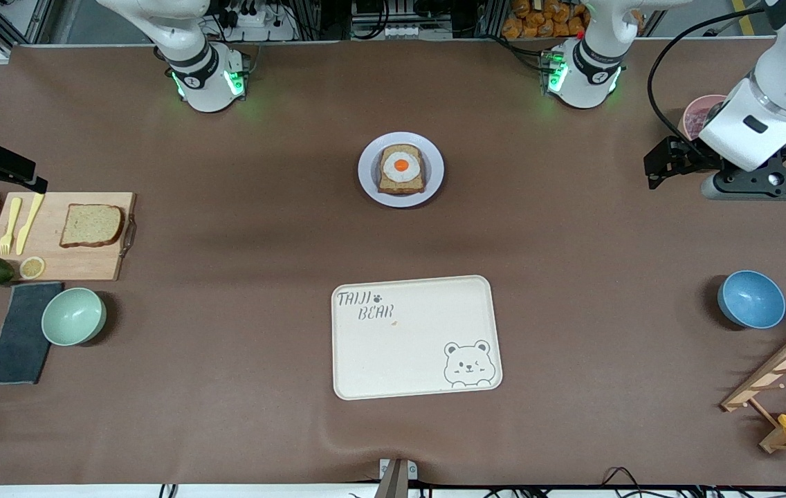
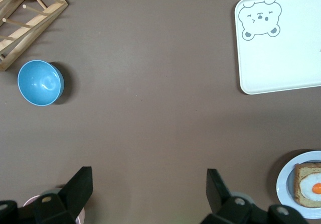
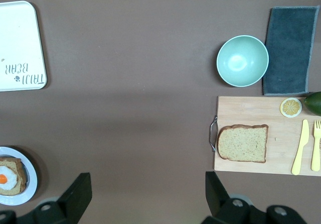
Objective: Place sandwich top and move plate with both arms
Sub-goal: 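Move the right gripper over the bread slice on the cutting board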
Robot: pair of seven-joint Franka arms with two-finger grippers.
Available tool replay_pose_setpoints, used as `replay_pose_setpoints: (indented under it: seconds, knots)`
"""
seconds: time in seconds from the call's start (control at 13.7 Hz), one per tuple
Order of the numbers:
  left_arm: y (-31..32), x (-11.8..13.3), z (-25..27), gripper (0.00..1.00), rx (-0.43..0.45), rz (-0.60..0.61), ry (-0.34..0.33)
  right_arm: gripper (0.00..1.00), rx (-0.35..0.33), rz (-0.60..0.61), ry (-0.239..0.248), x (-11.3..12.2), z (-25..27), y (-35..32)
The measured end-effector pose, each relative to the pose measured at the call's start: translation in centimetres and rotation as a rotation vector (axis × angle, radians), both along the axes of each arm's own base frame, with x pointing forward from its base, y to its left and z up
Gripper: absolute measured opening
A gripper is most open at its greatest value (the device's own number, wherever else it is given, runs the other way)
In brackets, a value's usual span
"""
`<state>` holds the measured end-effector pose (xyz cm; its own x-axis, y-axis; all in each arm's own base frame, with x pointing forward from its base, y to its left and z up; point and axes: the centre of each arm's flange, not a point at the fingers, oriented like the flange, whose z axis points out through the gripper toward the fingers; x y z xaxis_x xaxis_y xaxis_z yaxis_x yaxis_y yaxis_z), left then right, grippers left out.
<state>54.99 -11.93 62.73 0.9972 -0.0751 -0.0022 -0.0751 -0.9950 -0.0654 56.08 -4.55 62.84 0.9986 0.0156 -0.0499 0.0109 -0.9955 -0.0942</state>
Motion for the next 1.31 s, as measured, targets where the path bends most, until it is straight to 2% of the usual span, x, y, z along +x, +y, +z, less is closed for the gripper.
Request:
replay_pose_setpoints:
  seconds: [0.58,0.95,1.17,1.31]
  knots:
    - [0.0,0.1,-0.1,1.00,0.000,0.045,-0.001,1.00,0.000,0.000,0.002,0.1,-0.1,0.0]
    - [0.8,1.2,-1.8,1.00,-0.011,0.071,0.023,1.00,0.001,-0.001,0.008,0.2,-0.5,-0.1]
    - [2.1,1.9,-3.2,1.00,-0.039,0.099,0.043,1.00,0.003,-0.020,0.027,0.2,-1.4,-1.2]
    - [2.3,2.1,-4.2,1.00,-0.041,0.103,0.055,1.00,0.007,-0.061,0.057,0.2,-3.1,-3.5]
